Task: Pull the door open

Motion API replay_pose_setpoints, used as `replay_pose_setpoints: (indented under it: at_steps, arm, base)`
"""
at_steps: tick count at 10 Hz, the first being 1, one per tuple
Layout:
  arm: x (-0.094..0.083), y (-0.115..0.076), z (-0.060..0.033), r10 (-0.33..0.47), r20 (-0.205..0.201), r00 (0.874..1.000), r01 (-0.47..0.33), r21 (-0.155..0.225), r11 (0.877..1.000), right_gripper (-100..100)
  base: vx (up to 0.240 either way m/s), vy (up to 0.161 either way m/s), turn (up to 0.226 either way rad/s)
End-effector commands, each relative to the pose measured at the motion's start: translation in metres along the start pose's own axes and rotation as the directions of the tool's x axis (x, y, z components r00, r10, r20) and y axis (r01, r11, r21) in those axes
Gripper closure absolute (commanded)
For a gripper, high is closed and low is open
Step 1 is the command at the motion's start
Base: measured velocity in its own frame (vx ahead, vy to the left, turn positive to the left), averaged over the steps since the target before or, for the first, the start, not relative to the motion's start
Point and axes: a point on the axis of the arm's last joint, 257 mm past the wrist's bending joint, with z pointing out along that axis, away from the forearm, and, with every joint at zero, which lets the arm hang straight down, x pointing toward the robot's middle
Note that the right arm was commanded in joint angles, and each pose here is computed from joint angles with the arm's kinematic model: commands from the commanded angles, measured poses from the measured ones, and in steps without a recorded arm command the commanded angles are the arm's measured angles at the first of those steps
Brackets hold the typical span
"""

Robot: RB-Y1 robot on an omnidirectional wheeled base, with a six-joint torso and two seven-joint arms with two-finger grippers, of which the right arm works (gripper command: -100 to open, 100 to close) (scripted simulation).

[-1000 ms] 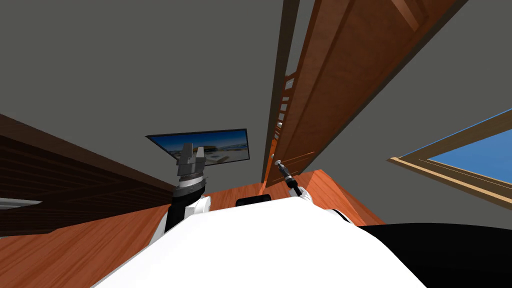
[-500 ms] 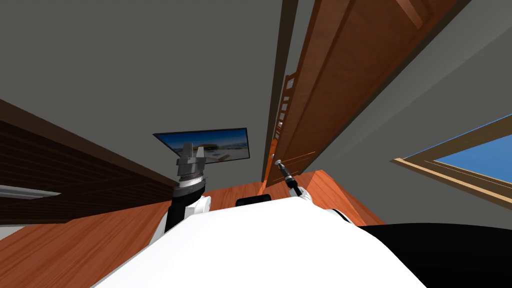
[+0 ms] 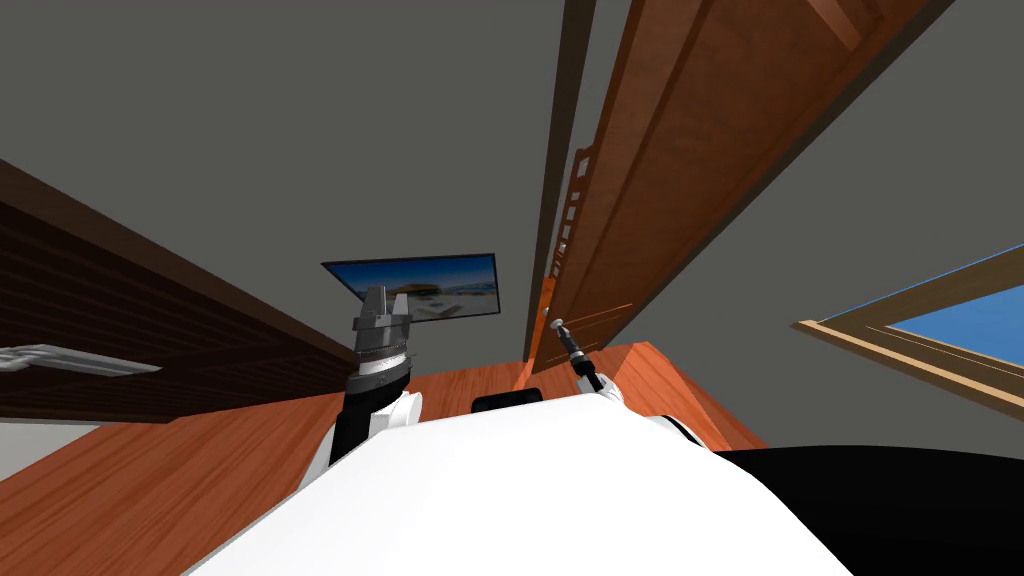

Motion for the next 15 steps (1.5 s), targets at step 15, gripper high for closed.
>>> replay_pose_setpoints:
  at_steps: [15]
  arm:
    - [0.0024, 0.0025, 0.0075, 0.455, 0.043, 0.889, -0.456, 0.002, 0.89, 100]
  base:
    - [-0.045, -0.024, 0.062]
